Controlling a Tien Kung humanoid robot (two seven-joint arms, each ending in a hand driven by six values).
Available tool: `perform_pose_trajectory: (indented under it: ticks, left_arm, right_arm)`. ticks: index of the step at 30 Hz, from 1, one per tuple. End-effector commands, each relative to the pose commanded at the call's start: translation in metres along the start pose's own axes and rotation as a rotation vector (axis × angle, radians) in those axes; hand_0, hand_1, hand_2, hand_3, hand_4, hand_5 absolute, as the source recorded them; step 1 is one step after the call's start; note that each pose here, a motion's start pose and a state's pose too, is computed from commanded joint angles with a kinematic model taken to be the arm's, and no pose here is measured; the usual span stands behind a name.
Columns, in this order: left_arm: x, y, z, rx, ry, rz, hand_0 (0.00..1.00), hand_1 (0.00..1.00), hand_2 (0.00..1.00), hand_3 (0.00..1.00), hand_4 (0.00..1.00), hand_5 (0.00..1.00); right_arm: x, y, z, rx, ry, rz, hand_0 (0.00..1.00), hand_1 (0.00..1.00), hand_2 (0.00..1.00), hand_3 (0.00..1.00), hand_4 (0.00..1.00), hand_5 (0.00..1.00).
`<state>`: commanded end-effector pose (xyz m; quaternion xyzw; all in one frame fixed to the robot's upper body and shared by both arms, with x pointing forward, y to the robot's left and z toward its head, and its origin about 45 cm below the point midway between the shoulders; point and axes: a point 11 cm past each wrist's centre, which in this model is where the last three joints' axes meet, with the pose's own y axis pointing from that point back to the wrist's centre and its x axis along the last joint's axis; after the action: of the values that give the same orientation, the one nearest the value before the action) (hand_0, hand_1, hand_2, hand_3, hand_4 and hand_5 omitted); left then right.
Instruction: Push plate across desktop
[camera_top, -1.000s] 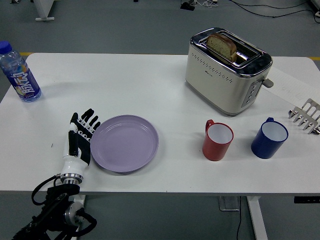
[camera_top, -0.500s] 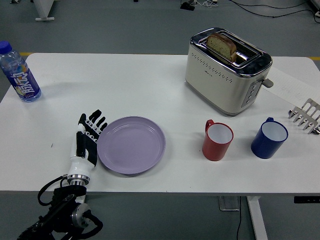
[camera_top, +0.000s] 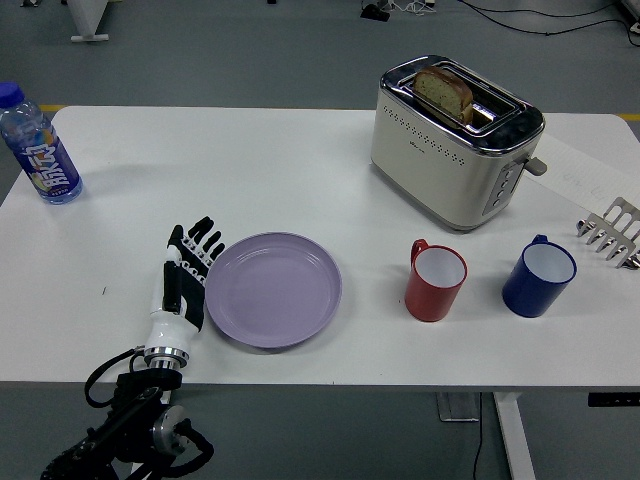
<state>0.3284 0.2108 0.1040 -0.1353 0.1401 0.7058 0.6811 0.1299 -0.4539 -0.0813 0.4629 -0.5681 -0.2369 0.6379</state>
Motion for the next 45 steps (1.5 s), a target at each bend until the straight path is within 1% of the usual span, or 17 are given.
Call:
perform_pose_trajectory:
  ticks: [8,17,32,45]
  left_arm:
    - [-0.010,0.004,-0.007,0.021,-0.001,-0.029,0.832,0.866,0.895,0.770,0.605,0.998]
    - [-0.019,0.000,-0.004,0.016,-0.013,-0.060,0.830,0.866,0.895,0.770,0.602,0.998]
    - [-0.033,0.001,-0.007,0.037,-0.037,-0.131,0.825,0.861,0.893,0.764,0.595,0.998]
    - [-0.041,0.000,-0.007,0.038,-0.045,-0.162,0.824,0.860,0.893,0.763,0.593,0.998]
  right_arm:
    - [0.000,0.000,0.001,-0.002,0.002,0.000,0.636,0.606,0.666,0.607,0.181,0.116]
    - [0.000,0.000,-0.002,0.005,-0.004,0.000,0.636,0.605,0.666,0.607,0.182,0.116]
    - [0.002,0.000,-0.004,0.010,-0.005,0.004,0.636,0.605,0.666,0.607,0.183,0.115]
    - [0.002,0.000,-0.005,0.011,-0.005,0.003,0.636,0.605,0.666,0.607,0.184,0.114]
